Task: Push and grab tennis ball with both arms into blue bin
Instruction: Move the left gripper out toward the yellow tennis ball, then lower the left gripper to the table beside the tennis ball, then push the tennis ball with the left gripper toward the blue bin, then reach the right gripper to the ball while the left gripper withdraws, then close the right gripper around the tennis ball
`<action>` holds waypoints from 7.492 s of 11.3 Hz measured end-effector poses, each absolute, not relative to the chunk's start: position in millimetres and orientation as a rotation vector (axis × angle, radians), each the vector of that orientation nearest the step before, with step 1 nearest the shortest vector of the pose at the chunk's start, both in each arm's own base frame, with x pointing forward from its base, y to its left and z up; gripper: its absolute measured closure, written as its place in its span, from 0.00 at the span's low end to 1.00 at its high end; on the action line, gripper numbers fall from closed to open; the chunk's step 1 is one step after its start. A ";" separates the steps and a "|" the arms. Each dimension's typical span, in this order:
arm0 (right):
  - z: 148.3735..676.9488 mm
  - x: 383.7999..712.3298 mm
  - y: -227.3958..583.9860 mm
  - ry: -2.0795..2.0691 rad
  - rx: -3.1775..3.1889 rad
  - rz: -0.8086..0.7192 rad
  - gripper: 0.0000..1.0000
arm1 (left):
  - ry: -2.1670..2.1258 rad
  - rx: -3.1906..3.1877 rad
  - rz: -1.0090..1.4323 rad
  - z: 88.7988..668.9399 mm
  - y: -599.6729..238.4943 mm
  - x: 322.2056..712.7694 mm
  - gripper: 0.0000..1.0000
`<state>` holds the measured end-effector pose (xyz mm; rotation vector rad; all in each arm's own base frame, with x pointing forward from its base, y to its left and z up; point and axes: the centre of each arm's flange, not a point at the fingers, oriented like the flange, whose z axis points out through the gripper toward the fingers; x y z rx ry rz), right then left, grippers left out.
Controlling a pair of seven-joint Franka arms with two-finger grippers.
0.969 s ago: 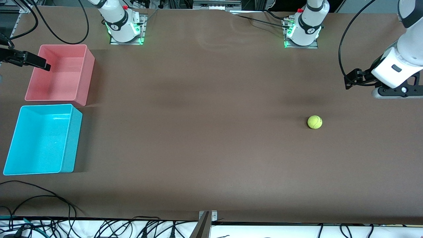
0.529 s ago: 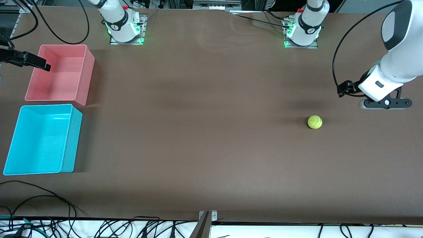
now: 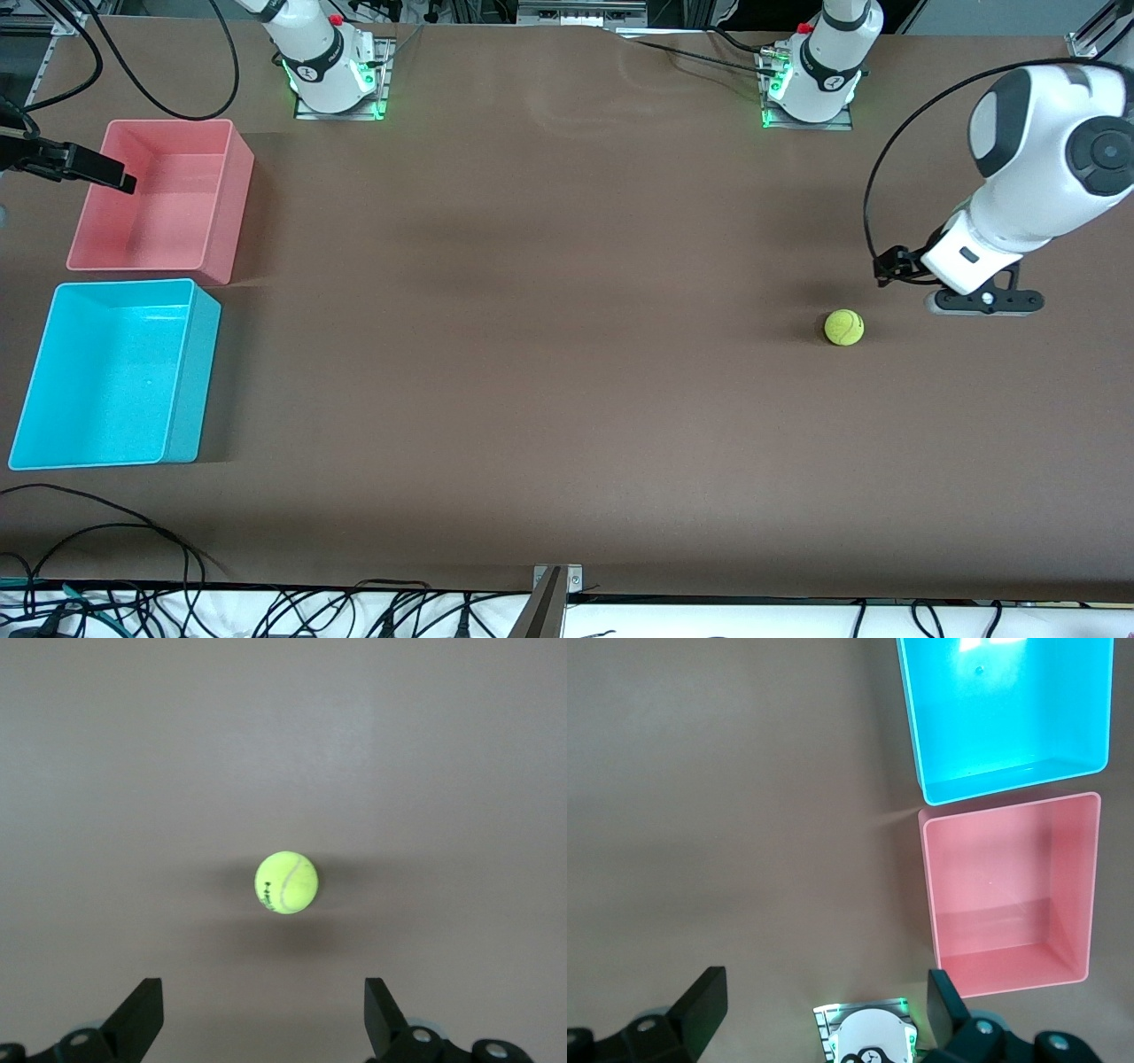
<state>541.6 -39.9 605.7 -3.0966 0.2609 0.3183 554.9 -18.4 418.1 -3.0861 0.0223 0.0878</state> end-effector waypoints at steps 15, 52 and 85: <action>604.0 542.1 -46.8 0.281 -3.094 0.322 0.00 | 1.153 -2.916 0.069 293.4 28.3 541.3 0.99; 582.6 565.8 -49.3 0.289 -3.106 0.277 0.00 | 1.864 -2.667 -0.139 202.2 -85.0 586.1 0.99; 230.8 479.6 -7.5 0.172 -3.308 0.775 0.00 | 0.700 -3.063 0.009 639.9 29.8 513.2 0.00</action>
